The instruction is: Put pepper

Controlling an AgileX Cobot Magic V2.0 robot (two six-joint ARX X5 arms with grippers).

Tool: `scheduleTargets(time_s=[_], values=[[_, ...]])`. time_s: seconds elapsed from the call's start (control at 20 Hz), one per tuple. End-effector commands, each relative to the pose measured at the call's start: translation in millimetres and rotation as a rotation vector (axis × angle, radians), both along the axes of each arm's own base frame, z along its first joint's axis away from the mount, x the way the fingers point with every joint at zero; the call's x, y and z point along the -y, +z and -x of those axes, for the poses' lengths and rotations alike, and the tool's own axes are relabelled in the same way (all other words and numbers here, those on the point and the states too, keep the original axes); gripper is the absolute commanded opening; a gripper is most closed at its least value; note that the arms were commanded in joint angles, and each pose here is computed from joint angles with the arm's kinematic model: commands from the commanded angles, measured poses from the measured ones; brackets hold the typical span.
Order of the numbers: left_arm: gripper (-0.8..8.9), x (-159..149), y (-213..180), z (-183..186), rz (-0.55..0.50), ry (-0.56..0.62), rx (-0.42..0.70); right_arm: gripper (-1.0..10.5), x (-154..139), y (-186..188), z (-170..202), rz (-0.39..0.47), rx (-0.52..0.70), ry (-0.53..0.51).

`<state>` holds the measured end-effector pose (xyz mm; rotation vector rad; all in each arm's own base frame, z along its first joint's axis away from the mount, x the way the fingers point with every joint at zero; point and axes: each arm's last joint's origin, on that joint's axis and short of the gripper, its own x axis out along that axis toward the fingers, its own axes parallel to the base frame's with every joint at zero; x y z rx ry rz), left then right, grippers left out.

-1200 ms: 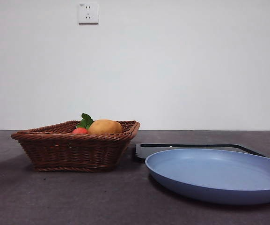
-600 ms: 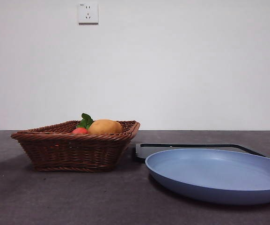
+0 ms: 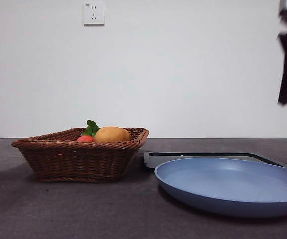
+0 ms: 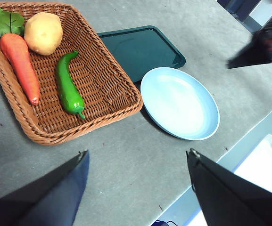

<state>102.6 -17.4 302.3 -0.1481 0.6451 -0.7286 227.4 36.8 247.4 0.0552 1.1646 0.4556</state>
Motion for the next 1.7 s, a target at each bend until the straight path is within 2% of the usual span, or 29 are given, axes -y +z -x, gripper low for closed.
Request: scheduleTargets(time_s=[0.05,0.55,0.65,0.85,1.1,1.3,1.5,1.7], values=[[3.63,0,5,-1,-0.005,-0.013,0.032,3.2,-3,-14,-19,0.01,-0.023,-0.006],[3.63,0,5,-1,-0.006,-0.011,0.039,2.9,-7,-76,-55,0.029,-0.168,0.007],[3.63,0,5,-1,-0.006,-0.011,0.039,2.4,-9,-82,-57,0.03,-0.183,0.012],[3.63,0,5,-2,-0.007,-0.01,0.037,0.0,-9,-84,-58,0.03,-0.187,0.013],[3.63,0,5,-2,-0.013,0.002,0.037,0.0,-9,-83,-57,0.017,-0.199,-0.007],[3.63,0,6,-3,-0.017,0.03,0.031,0.0,-8,-64,-49,0.007,-0.165,-0.026],[3.63,5,6,-21,-0.041,0.029,-0.024,0.0,-2,-20,-30,-0.025,-0.031,-0.071],[3.63,19,11,-54,-0.116,0.013,-0.05,0.0,5,21,-1,-0.055,0.103,-0.105]])
